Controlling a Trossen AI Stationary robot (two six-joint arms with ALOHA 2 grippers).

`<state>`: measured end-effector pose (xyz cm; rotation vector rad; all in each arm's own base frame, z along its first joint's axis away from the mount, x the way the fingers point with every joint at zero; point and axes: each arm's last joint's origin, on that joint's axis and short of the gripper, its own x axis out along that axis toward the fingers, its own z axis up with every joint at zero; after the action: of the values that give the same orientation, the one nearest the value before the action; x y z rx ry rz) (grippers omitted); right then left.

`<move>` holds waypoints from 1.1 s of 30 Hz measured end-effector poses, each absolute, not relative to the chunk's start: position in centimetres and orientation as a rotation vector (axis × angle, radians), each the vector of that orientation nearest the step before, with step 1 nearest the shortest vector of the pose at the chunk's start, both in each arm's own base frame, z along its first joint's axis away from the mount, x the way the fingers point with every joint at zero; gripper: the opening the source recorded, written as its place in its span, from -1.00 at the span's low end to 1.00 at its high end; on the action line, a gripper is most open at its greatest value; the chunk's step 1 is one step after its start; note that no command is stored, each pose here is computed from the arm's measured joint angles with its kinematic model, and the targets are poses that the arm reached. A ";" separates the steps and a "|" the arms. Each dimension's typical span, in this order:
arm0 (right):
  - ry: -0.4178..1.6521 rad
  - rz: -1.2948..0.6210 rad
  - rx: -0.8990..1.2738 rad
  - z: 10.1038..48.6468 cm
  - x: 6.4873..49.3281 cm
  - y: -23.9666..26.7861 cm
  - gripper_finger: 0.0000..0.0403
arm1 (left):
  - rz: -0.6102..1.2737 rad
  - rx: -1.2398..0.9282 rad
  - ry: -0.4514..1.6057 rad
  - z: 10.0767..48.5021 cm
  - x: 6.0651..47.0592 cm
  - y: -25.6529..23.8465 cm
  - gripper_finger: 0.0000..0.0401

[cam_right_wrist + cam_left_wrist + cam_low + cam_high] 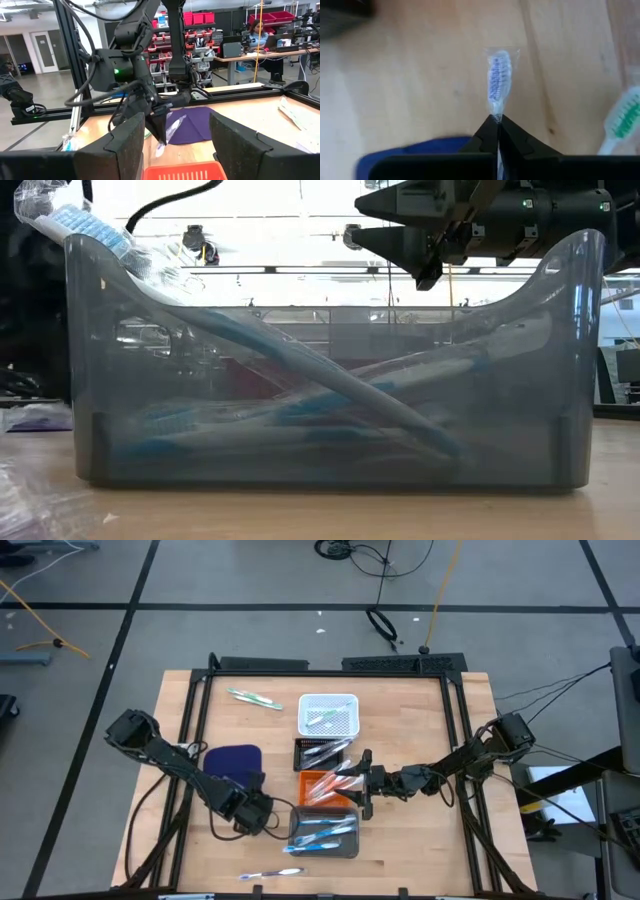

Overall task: Pick & Place Toothbrushes
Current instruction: Put the top violet toothbrush into the black bin

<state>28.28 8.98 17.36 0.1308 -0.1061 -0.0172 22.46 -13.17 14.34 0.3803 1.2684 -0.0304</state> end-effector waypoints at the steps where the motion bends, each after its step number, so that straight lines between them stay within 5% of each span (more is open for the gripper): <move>1: -0.106 -0.017 0.131 17.4 28.3 9.0 0.05 | -0.018 0.391 1.265 14.7 22.6 -13.2 -0.98; 20: -0.126 -0.015 0.155 18.0 28.8 9.2 0.05 | 0.267 0.443 0.891 26.2 27.6 -15.1 -0.99; 33: -0.095 -0.031 0.047 21.1 32.2 10.1 0.05 | 0.249 0.384 0.668 28.4 30.5 -14.8 -0.99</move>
<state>32.24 10.08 21.06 0.0474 -0.0953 -0.0314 30.55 -14.82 28.42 0.3836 0.6684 0.2485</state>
